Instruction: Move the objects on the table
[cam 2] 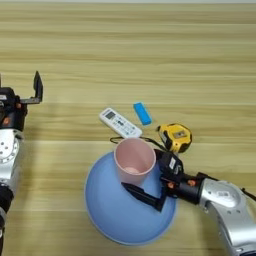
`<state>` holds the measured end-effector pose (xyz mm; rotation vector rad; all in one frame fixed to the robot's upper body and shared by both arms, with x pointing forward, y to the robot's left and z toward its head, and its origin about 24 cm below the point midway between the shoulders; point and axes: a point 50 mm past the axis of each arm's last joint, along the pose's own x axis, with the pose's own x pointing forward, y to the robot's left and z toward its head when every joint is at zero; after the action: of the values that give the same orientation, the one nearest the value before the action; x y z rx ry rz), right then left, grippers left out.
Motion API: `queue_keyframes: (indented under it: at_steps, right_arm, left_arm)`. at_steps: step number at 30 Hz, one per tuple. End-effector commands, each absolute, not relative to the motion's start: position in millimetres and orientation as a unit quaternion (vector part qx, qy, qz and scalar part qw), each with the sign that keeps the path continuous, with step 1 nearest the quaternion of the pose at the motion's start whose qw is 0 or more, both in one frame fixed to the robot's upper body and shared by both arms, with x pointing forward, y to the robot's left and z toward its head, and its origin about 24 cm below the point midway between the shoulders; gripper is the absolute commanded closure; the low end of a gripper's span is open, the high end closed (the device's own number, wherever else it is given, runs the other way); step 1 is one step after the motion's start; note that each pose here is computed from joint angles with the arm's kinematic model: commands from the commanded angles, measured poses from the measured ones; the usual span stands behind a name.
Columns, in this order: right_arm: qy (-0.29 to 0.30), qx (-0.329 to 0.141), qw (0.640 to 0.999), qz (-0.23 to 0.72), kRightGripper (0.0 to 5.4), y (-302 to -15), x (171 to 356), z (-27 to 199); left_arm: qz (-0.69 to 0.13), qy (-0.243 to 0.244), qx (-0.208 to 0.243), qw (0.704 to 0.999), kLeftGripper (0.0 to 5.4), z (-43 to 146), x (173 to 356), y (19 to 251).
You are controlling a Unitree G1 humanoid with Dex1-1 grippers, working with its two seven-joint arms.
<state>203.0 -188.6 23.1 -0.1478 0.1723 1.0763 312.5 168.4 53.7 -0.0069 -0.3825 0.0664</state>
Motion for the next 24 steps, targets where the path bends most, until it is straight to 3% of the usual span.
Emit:
queue_keyframes:
  at_steps: [1,24]
  right_arm:
    - [0.087,-0.078,0.85,0.514,0.01,-192.4,202.1,25.4]
    - [0.096,-0.097,0.853,0.504,0.01,-219.6,193.1,35.2]
  left_arm:
    - [0.028,-0.2,0.004,0.979,0.0,58.9,315.9,168.5]
    - [0.026,-0.197,0.005,0.98,0.0,57.4,317.2,169.5]
